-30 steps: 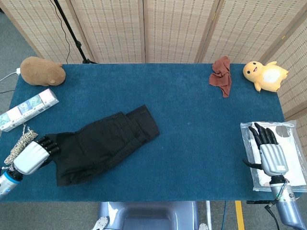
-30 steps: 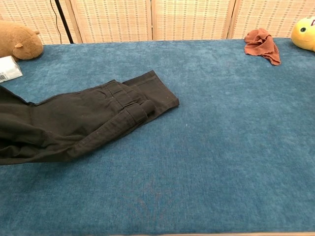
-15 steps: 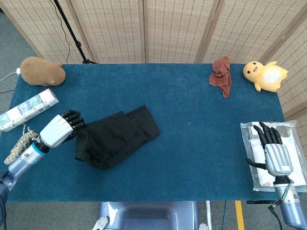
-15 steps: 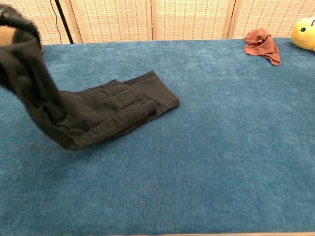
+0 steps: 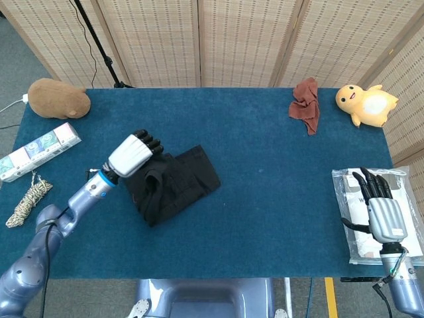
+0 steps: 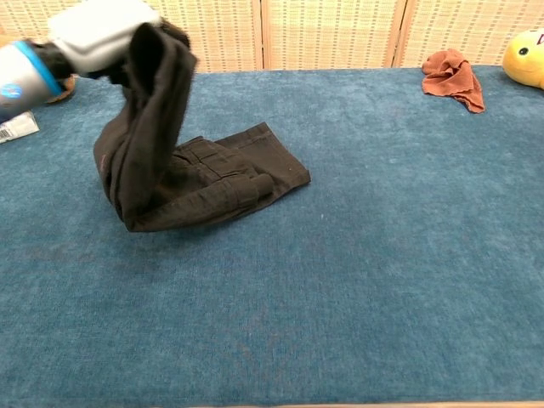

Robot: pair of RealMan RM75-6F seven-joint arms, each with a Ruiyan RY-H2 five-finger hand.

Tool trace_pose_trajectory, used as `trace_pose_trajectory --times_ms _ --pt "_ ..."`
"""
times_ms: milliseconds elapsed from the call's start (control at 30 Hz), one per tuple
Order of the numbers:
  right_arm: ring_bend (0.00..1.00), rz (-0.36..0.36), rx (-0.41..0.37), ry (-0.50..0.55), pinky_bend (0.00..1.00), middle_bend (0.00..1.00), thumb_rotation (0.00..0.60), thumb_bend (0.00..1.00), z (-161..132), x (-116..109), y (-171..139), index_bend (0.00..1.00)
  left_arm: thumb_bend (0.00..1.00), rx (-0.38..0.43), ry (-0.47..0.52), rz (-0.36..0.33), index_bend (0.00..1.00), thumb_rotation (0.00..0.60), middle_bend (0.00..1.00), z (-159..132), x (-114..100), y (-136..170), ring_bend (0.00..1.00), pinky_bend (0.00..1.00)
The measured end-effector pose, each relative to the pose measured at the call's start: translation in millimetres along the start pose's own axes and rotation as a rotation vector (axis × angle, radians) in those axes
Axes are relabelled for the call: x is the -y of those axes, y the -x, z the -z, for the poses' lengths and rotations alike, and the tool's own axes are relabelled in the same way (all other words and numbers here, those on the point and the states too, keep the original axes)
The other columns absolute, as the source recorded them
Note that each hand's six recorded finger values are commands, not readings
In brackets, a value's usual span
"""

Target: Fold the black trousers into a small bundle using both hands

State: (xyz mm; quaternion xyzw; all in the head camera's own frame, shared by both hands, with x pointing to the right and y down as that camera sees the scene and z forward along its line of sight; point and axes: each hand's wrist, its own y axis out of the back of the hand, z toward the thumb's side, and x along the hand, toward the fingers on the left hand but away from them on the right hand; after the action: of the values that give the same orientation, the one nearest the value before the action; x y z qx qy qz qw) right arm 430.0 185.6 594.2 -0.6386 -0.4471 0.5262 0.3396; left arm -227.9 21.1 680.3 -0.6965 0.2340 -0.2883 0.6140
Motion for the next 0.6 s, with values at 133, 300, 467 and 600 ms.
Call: trace_pose_trajectory --times_ms 133,300,467,600 --pt "0.00 -0.007 0.003 0.000 0.00 0.00 0.600 0.00 1 1 1 0.00 0.52 0.004 -0.012 0.021 0.70 0.600 0.49 -21 9 -30 0.47 0.43" --pt "0.00 -0.005 0.007 0.004 0.00 0.00 0.600 0.00 3 0 1 0.00 0.51 -0.004 -0.033 0.064 0.37 0.600 0.22 -38 20 -58 0.30 0.38" --pt "0.00 -0.010 0.005 0.005 0.00 0.00 0.600 0.00 2 1 1 0.00 0.50 -0.041 -0.045 0.106 0.02 0.600 0.00 -45 28 -76 0.10 0.30" --pt "0.00 -0.011 0.004 0.006 0.00 0.00 0.600 0.00 2 2 1 0.00 0.45 -0.067 -0.018 0.090 0.00 0.600 0.00 -48 26 -85 0.02 0.28"
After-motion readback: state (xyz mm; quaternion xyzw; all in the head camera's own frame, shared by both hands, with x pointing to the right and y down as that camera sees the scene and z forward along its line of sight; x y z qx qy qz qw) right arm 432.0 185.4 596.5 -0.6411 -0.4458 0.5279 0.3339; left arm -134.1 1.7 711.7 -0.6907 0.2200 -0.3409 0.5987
